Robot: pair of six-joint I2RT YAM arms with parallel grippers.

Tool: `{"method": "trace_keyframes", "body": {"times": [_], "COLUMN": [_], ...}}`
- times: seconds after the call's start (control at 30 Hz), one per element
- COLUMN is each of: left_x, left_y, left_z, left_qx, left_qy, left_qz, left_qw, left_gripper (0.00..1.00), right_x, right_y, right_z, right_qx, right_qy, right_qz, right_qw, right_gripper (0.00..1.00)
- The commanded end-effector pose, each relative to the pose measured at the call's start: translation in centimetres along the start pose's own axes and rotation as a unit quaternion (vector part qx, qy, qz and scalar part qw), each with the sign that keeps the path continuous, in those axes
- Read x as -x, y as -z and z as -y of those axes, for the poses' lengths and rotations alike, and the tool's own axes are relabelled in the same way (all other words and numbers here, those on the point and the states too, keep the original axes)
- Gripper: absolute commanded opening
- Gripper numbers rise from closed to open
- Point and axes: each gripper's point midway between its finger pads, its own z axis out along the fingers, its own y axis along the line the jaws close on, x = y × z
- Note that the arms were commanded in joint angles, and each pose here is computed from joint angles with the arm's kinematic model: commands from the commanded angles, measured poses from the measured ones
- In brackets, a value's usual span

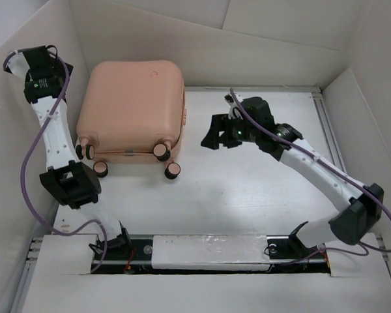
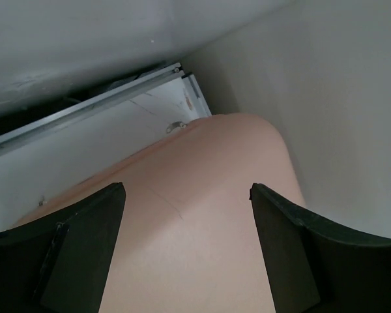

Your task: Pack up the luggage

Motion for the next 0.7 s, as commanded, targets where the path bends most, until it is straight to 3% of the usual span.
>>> {"method": "trace_keyframes", "body": {"times": [0.0,0.13,0.23,0.33,0.37,0.5,0.6,0.63,0.67], "left_x": [-0.4,-2.0,-4.0,-9.2,-10.6,-17.2,-22.5,-23.3,-25.8], "left_y": [-0.3,-4.8,-6.6,-8.2,-7.9,-5.6,-3.1,-0.8,0.6], "left_z": [1.6,-3.2,-5.4,-6.8,-6.4,-6.4,-9.2,-8.3,-10.7], "left_qx": [-0.027,0.018,0.031,0.02,0.002,-0.051,-0.059,-0.085,-0.072], "left_qy": [-0.013,-0.026,-0.034,-0.029,-0.03,-0.028,-0.036,-0.046,-0.046], "left_qz": [-0.04,-0.094,-0.129,-0.203,-0.219,-0.28,-0.335,-0.339,-0.367], "left_qw": [0.999,0.995,0.991,0.979,0.975,0.958,0.94,0.936,0.926], "left_gripper": [0.75,0.75,0.74,0.65,0.63,0.59,0.55,0.54,0.54], "right_x": [5.6,9.8,11.9,13.0,14.0,14.3,13.8,14.6,14.5], "right_y": [-2.0,-5.2,-8.0,-11.1,-11.2,-13.8,-12.6,-10.8,-10.1], "right_z": [-2.0,-2.6,-2.9,-1.6,-2.5,1.0,5.2,5.3,6.4], "right_qx": [0.021,0.05,0.072,0.081,0.098,0.069,0.011,0.006,-0.011], "right_qy": [0.004,-0.006,-0.013,-0.032,-0.031,-0.061,-0.093,-0.092,-0.097], "right_qz": [0.077,0.12,0.12,0.115,0.119,0.109,0.126,0.145,0.153], "right_qw": [0.997,0.991,0.99,0.99,0.988,0.99,0.988,0.985,0.983], "right_gripper": [0.84,0.97,1.0,1.0,1.0,1.0,1.0,1.0,1.0]}}
